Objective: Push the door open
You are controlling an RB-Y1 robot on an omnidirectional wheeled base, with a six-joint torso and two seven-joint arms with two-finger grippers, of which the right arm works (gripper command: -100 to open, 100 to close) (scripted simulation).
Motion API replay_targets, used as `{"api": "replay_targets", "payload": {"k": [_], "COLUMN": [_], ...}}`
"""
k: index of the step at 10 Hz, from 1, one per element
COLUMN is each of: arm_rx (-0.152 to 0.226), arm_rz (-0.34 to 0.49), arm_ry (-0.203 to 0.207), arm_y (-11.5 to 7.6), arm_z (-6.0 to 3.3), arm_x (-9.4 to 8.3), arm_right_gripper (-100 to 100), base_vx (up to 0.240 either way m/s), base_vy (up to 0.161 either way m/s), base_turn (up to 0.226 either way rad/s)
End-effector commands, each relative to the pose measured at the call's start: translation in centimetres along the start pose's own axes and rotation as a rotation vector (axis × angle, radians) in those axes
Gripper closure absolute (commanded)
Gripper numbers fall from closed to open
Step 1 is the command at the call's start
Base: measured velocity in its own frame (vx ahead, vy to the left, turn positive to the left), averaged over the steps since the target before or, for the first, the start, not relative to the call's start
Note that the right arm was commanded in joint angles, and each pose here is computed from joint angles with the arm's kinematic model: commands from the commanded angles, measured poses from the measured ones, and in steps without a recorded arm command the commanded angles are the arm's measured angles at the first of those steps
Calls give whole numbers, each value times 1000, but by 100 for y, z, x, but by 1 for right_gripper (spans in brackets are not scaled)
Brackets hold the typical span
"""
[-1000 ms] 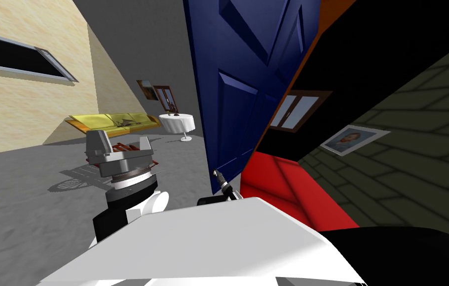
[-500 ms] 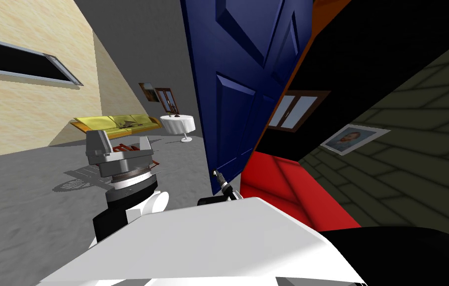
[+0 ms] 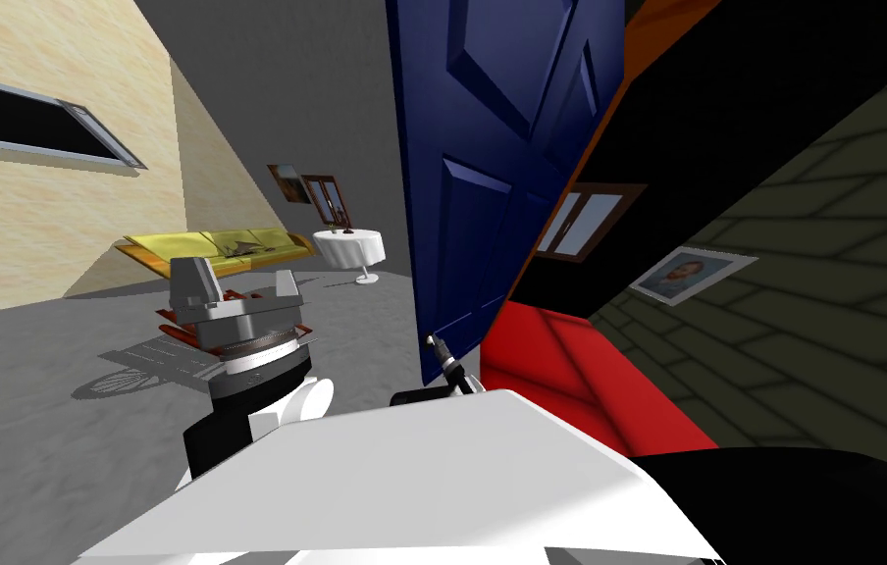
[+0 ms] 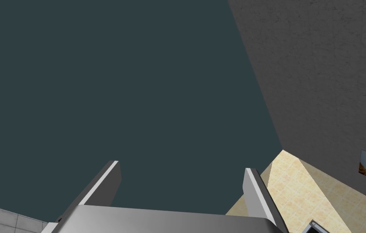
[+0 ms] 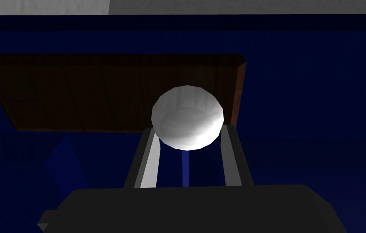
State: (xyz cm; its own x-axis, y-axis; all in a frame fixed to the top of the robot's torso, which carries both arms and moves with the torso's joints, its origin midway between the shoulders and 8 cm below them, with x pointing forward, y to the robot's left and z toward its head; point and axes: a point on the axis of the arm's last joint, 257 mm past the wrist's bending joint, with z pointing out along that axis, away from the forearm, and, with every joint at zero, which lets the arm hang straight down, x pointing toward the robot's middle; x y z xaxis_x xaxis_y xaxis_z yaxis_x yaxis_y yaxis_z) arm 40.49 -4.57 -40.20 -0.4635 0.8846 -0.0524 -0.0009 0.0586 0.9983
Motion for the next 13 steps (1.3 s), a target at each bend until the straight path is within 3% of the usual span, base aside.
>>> {"api": "replay_targets", "payload": {"k": [1,4,7,8,9,10,11,12,13], "arm_rx": [0,-6,-20,-15,-10,-8,5,5,5], "arm_rz": [-3,14,48,36,18,15,-4,-4,-3], "arm_ry": [-32,-88,-131,-130,-159,-165,-120,-120,-102], "arm_y": [-10,20,77,57,36,29,-18,-18,-20], "arm_z": [-12,22,89,54,11,1,-74,-74,-85], "arm_x": [-184,-361,-407,-455,-663,-705,-531,-531,-421], "arm_right_gripper": [100,100,100,100,100,100,-100,-100,-100], "base_vx": [120,152,117,62,108,142,-94,-166,-172], "base_vy": [189,190,147,54,85,144,8,-90,-136], "base_turn": [-35,-93,-60,-39,-72,-63,-254,-122,-91]}}
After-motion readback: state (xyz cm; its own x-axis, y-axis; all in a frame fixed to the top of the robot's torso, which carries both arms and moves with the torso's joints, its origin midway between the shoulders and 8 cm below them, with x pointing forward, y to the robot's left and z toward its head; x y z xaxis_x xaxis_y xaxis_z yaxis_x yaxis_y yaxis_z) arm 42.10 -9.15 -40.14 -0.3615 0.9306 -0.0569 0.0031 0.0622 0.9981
